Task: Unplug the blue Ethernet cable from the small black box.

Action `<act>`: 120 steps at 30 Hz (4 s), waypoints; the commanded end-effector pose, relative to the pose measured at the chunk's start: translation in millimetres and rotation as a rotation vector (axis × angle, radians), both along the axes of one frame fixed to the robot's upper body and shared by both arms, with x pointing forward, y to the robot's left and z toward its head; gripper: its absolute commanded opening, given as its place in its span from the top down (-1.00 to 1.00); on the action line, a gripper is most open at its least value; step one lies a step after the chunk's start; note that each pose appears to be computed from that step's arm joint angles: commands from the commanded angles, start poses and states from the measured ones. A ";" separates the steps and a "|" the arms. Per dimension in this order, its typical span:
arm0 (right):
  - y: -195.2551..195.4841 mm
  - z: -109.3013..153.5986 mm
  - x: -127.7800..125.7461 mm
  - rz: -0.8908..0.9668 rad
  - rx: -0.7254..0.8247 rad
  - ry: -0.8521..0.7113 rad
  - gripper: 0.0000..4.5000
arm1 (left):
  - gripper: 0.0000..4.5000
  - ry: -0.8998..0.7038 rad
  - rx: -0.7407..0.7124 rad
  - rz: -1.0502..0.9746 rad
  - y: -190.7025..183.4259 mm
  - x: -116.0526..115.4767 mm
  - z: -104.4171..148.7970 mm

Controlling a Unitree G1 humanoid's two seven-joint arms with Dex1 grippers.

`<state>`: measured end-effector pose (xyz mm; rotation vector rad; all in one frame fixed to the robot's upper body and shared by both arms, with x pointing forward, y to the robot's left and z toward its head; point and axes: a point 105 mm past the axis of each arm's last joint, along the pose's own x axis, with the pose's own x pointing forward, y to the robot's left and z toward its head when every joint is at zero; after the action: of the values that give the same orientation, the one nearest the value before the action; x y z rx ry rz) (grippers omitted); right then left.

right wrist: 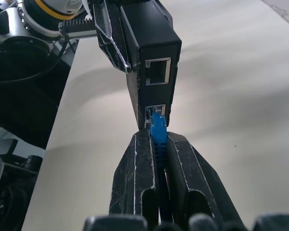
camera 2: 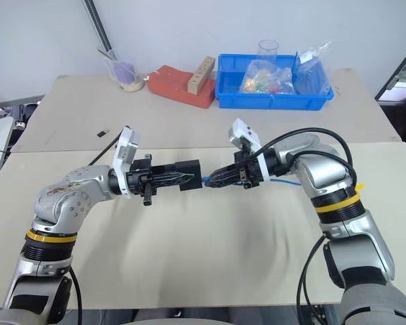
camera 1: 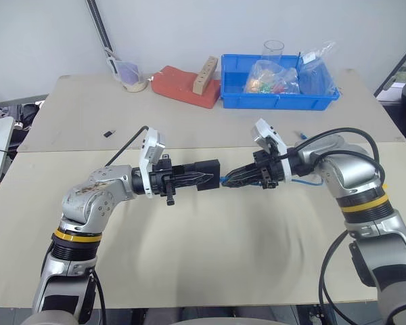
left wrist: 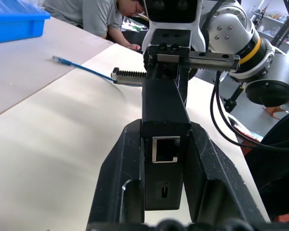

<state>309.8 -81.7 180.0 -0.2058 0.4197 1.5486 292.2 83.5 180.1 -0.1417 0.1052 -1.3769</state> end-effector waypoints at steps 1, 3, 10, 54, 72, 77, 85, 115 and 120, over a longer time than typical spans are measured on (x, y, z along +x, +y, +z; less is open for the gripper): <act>1.9 17.1 2.3 0.022 0.019 -0.068 0.97 | 0.76 -0.033 -0.014 -0.055 -5.0 -10.0 9.0; 1.8 18.2 2.3 0.026 0.021 -0.068 0.97 | 0.76 -0.030 -0.008 -0.064 -5.1 -11.6 7.9; -1.0 19.1 -2.6 0.049 0.013 -0.059 0.97 | 0.76 -0.028 -0.002 -0.068 -4.4 -11.8 5.7; 1.1 10.4 -10.5 0.108 -0.023 -0.048 0.12 | 0.76 -0.019 0.003 -0.096 -5.5 -15.6 1.7; 3.2 5.6 -12.8 0.128 -0.036 -0.036 0.12 | 0.76 -0.021 0.001 -0.101 -7.2 -17.3 3.6; 3.8 6.7 -12.9 0.133 -0.032 -0.034 0.46 | 0.76 -0.022 0.006 -0.105 -7.3 -17.4 3.7; 6.5 10.0 -17.2 0.163 -0.027 -0.030 0.99 | 0.76 -0.018 0.012 -0.115 -9.1 -19.2 1.9; -30.1 -0.5 -19.0 -0.296 0.065 -0.375 -0.98 | 0.76 -0.172 0.024 0.548 74.6 29.1 -19.6; -14.8 29.3 -16.7 -0.438 0.234 -0.405 -0.98 | 0.76 -0.232 0.046 0.795 94.5 49.2 -44.3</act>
<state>295.4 -97.5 197.5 -0.2290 0.0042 1.1077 336.6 168.3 129.5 -0.0253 -0.0475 -0.6678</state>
